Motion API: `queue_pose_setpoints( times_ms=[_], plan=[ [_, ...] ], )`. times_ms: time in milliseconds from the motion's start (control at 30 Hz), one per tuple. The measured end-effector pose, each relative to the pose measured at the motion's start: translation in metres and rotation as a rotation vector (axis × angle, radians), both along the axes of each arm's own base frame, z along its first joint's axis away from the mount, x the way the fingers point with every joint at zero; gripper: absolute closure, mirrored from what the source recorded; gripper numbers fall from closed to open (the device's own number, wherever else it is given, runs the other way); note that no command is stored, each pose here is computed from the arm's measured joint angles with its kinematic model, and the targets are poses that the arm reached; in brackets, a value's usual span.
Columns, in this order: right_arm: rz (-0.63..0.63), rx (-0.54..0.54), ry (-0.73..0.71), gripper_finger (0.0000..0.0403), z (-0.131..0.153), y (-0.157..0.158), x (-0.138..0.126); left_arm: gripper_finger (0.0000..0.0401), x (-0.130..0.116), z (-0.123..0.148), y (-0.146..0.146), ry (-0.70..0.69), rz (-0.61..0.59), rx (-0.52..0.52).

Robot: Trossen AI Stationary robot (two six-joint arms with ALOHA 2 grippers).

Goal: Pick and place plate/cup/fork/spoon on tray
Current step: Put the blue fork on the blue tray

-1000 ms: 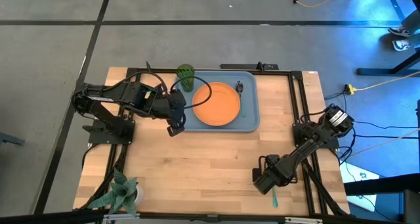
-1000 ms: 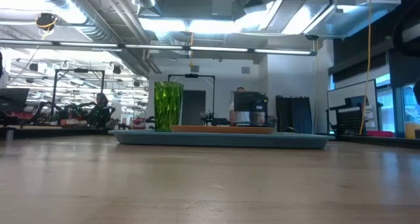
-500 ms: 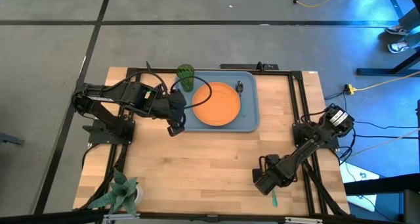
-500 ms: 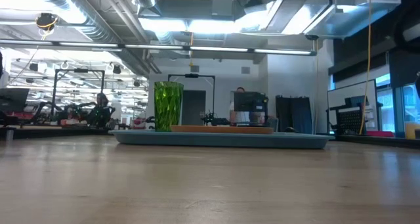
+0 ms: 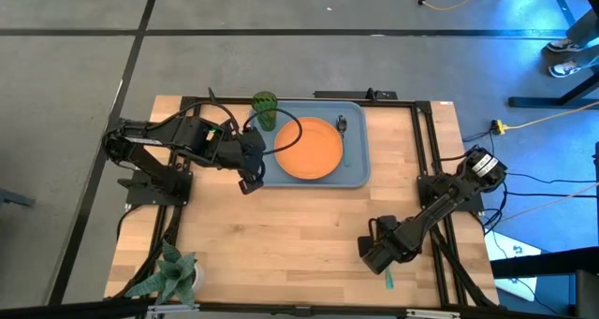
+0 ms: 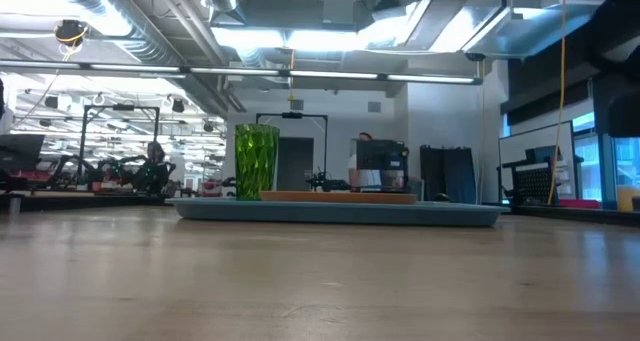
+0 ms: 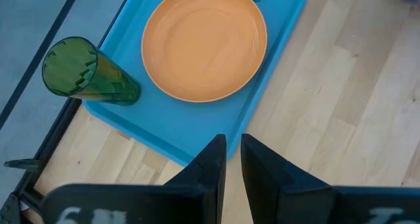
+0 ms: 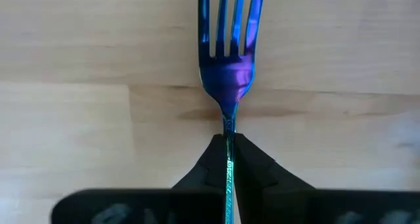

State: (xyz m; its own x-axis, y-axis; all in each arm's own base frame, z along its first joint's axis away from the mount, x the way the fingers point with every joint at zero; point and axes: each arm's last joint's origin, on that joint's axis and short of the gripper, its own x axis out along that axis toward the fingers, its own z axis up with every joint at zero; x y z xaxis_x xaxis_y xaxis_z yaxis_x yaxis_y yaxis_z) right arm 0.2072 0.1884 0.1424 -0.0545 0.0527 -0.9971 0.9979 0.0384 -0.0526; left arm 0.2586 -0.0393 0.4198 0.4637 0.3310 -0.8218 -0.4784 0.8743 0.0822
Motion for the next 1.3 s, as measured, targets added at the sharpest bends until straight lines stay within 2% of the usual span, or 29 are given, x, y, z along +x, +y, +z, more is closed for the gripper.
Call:
queue_pose_setpoints(
  times_ms=[267,733,1100,1300],
  plan=[
    [0.054,0.032,-0.033,0.0395,0.014,-0.023,0.013,0.0360,0.000,0.000,0.000,0.001,0.000,0.000],
    [0.148,-0.072,-0.095,0.0395,0.043,-0.090,0.037,0.0360,0.000,0.000,0.000,0.003,-0.003,-0.003],
    [0.196,-0.187,-0.104,0.0395,0.057,-0.165,0.061,0.0360,0.000,0.000,0.000,0.006,-0.008,-0.014],
    [0.194,-0.206,-0.124,0.0395,0.058,-0.214,0.066,0.0360,0.000,0.000,-0.001,0.011,-0.014,-0.024]
  ],
)
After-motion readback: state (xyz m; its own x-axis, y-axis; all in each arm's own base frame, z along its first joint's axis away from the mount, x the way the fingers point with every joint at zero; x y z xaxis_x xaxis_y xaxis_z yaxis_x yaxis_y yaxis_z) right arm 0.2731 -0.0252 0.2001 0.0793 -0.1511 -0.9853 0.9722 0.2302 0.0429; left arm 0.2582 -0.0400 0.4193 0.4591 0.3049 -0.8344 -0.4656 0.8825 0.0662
